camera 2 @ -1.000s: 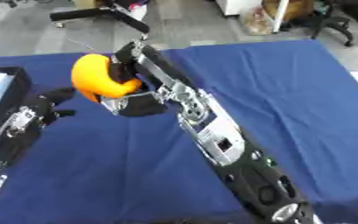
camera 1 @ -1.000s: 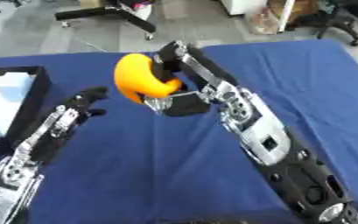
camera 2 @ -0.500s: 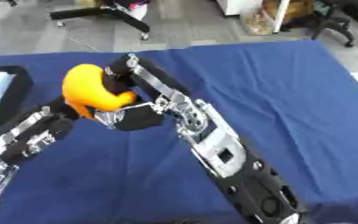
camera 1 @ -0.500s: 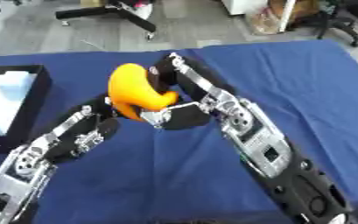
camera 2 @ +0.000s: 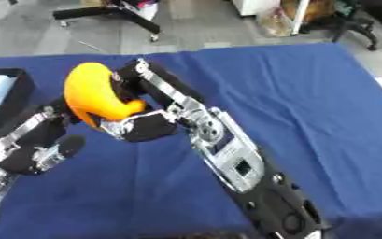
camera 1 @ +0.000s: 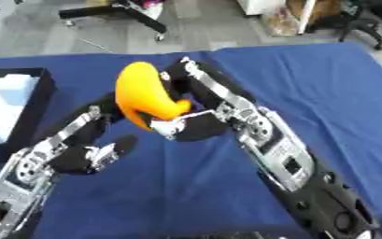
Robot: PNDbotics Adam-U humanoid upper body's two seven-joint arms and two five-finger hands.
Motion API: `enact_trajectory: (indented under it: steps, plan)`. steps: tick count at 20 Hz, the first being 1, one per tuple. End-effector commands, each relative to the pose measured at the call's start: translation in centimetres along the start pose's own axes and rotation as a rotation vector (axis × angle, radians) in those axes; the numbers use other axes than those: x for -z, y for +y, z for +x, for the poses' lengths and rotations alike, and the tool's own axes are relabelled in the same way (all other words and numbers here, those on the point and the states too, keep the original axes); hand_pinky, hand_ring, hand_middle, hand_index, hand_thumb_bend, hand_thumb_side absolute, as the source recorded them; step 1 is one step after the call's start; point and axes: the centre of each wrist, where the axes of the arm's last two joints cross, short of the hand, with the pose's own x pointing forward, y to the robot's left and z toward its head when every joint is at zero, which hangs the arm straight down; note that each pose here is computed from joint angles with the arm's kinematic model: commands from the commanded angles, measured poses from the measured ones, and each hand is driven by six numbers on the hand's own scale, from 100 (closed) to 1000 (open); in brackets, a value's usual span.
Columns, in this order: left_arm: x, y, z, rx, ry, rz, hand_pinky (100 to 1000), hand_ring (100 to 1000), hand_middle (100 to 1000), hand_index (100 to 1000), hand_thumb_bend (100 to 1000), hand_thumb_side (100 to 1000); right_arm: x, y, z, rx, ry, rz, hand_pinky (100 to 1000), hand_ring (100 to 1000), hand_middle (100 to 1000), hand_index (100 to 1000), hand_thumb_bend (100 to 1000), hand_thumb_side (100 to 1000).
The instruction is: Pick up the objects with one hand, pass them to the other hand, and then place them into the box on the other side of the table.
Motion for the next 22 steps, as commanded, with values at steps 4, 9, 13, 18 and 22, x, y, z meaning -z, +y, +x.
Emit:
enact_trajectory:
  steps: [4, 9, 13, 18, 22]
  plan:
    - [1.4, 0.6, 1.5, 0.047, -0.042, 0.08, 858, 1000, 978, 915, 316, 528, 0.3, 0.1, 0.6, 0.014, -0.017, 0.016, 353, 188, 214, 343, 221, 100]
    - [1.4, 0.5, 0.8, 0.06, 0.013, 0.152, 857, 1000, 982, 915, 301, 536, 0.3, 0.2, 0.6, 0.018, -0.017, 0.019, 353, 187, 215, 344, 221, 100]
    - [1.0, 0.5, -0.2, 0.076, 0.059, 0.177, 856, 1000, 982, 914, 291, 549, 0.3, 0.2, 0.7, 0.018, -0.017, 0.024, 353, 187, 214, 343, 222, 100]
    - [0.3, 0.3, -1.7, 0.098, 0.11, 0.176, 858, 1000, 981, 916, 285, 569, 0.3, 0.2, 0.6, 0.015, -0.012, 0.024, 345, 180, 209, 338, 252, 100]
    - [-0.3, 0.3, -2.6, 0.123, 0.146, 0.165, 860, 1000, 985, 919, 284, 575, 0.3, 0.2, 0.5, 0.007, -0.002, 0.013, 337, 175, 203, 333, 277, 100]
